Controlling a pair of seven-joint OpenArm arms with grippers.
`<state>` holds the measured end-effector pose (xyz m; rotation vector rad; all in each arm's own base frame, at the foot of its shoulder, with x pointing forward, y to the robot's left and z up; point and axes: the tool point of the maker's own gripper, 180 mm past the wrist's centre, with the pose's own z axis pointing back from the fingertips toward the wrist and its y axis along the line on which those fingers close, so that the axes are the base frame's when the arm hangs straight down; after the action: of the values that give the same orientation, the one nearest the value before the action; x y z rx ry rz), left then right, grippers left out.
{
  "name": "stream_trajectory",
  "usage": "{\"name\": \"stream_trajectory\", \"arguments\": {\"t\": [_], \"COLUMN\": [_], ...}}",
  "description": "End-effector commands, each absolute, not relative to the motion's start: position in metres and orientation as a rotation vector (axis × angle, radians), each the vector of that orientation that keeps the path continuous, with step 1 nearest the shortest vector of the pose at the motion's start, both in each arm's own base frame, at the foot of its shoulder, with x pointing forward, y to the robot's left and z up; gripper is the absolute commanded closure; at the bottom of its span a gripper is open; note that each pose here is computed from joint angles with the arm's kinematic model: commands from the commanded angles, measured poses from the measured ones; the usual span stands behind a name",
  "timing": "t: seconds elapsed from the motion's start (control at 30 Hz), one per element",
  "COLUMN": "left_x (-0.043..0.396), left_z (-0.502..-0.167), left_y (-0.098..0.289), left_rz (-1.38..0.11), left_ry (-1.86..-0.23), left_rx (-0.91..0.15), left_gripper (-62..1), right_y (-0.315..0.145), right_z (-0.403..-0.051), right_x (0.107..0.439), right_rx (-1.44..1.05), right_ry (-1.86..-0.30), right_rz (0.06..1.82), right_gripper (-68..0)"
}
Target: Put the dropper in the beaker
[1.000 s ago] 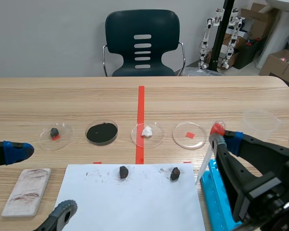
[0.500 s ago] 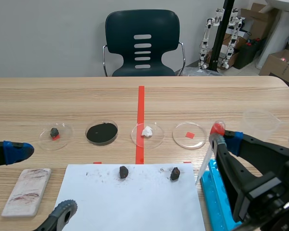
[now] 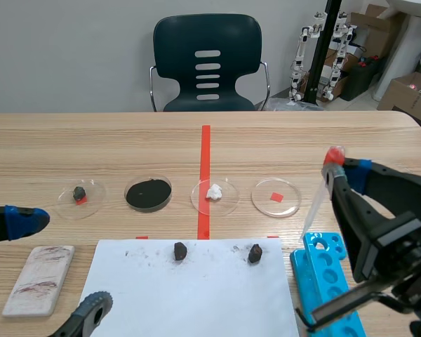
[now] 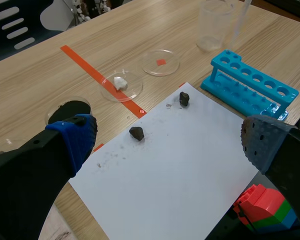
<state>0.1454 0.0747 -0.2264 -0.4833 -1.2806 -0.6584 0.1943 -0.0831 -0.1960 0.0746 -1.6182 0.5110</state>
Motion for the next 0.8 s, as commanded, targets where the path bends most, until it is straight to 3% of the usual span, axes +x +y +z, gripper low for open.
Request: {"name": "stream_trajectory", "arguments": {"t": [0.0,0.77], "left_x": [0.148,0.148], "left_z": [-0.221,-0.221], "left_y": [0.075,0.075], "left_rz": [-0.649,-0.649], "left_ry": [-1.307,-1.307], "left_rx": [-0.484,-0.484], "left_gripper": [-60.5,-60.5], "right_y": [-0.089,-0.214], "right_z": [-0.186,-0.194], "right_x": [0.204,0.309], "right_rx": [0.044,-0.243], "right_ry": [-1.659,-1.713], "right_rz": [0.509,0.170], "right_gripper": [-2.4,-2.4]}}
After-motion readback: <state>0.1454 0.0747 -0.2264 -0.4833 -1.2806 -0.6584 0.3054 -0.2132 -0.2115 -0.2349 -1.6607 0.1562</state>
